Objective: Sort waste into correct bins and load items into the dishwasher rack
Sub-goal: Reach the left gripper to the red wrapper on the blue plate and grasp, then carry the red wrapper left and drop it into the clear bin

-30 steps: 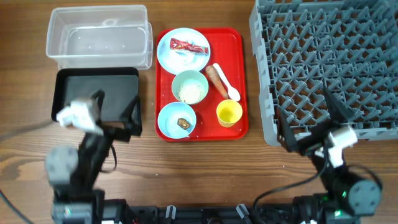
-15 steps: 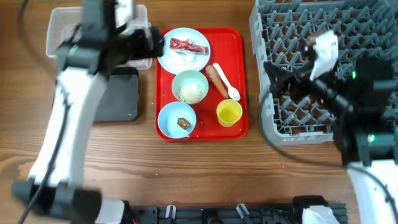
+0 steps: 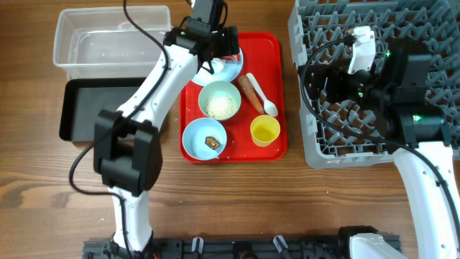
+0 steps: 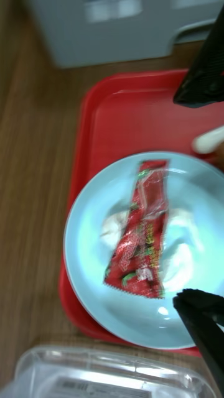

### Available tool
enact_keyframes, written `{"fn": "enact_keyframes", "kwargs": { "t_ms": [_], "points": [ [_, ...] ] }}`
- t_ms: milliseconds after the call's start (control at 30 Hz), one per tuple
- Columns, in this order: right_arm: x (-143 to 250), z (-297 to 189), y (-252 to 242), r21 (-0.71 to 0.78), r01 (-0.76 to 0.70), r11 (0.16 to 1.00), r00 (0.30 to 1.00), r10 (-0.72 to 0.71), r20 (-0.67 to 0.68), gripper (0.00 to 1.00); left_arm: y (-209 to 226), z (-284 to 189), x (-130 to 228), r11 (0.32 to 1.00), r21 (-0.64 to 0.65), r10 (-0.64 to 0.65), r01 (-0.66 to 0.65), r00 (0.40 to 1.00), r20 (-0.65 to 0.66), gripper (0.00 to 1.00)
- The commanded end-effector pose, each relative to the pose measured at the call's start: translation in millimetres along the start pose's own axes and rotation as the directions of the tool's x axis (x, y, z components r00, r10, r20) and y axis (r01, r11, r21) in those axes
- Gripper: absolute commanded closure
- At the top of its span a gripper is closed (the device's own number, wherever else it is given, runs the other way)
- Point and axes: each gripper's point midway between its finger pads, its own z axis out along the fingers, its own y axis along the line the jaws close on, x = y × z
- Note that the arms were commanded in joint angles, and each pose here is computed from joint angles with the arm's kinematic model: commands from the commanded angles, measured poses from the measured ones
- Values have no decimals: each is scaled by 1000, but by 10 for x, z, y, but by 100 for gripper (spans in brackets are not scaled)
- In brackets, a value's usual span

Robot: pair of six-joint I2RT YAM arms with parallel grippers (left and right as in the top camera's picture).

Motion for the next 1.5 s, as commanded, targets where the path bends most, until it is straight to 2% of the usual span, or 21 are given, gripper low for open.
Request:
{"fn": "enact_keyframes", "kwargs": {
  "t_ms": [0, 67, 333, 367, 400, 433, 533, 567, 733, 967, 1100, 1333, 1467],
  "points": [
    [-41, -1, 14, -5, -20, 1000, 1000, 20, 0, 0, 230, 321, 20, 968, -106, -225, 229, 973, 53, 4],
    [-28, 0, 12, -4, -22, 1000, 1000, 22, -6, 0, 274, 526, 141, 954, -122, -270, 272, 962, 37, 2],
    [-16, 1, 9, -3, -23, 1000, 1000, 23, -10, 0, 371, 938, 393, 952, -153, -268, 266, 963, 5, 2],
    [-16, 1, 3, 0, -24, 1000, 1000, 24, -10, 0, 380, 944, 396, 951, -154, -269, 266, 963, 4, 14],
    [-16, 1, 4, 0, -23, 1000, 1000, 23, -10, 0, 382, 945, 397, 951, -155, -269, 266, 963, 4, 36],
    [-16, 1, 4, 0, -23, 1000, 1000, 23, -10, 0, 380, 945, 398, 951, -155, -269, 266, 963, 4, 50],
    [-16, 1, 4, 0, -24, 1000, 1000, 24, -10, 0, 398, 943, 396, 950, -164, -267, 265, 964, 8, 78],
    [-15, 1, 4, 0, -26, 1000, 1000, 26, -10, 0, 402, 942, 400, 950, -166, -267, 265, 964, 7, 96],
    [-15, 1, 5, -1, -28, 1000, 1000, 28, -11, 0, 345, 775, 276, 960, -145, -240, 240, 971, 19, 96],
    [-15, 1, 5, -1, -34, 999, 999, 34, -10, 0, 165, -295, -298, 963, -60, -254, 262, 960, 122, 96],
    [-15, 1, 5, -1, -34, 999, 999, 34, -11, 0, 276, -719, -472, 957, -50, -276, 287, 948, 158, 96],
    [-16, 1, 5, -1, -34, 999, 999, 34, -10, 0, 1172, -746, -765, 895, -141, -384, 422, 893, 235, 96],
    [-16, 1, 5, -1, -34, 999, 999, 34, -10, 0, 1689, -603, -805, 849, -216, -423, 482, 865, 270, 96]
  ]
}}
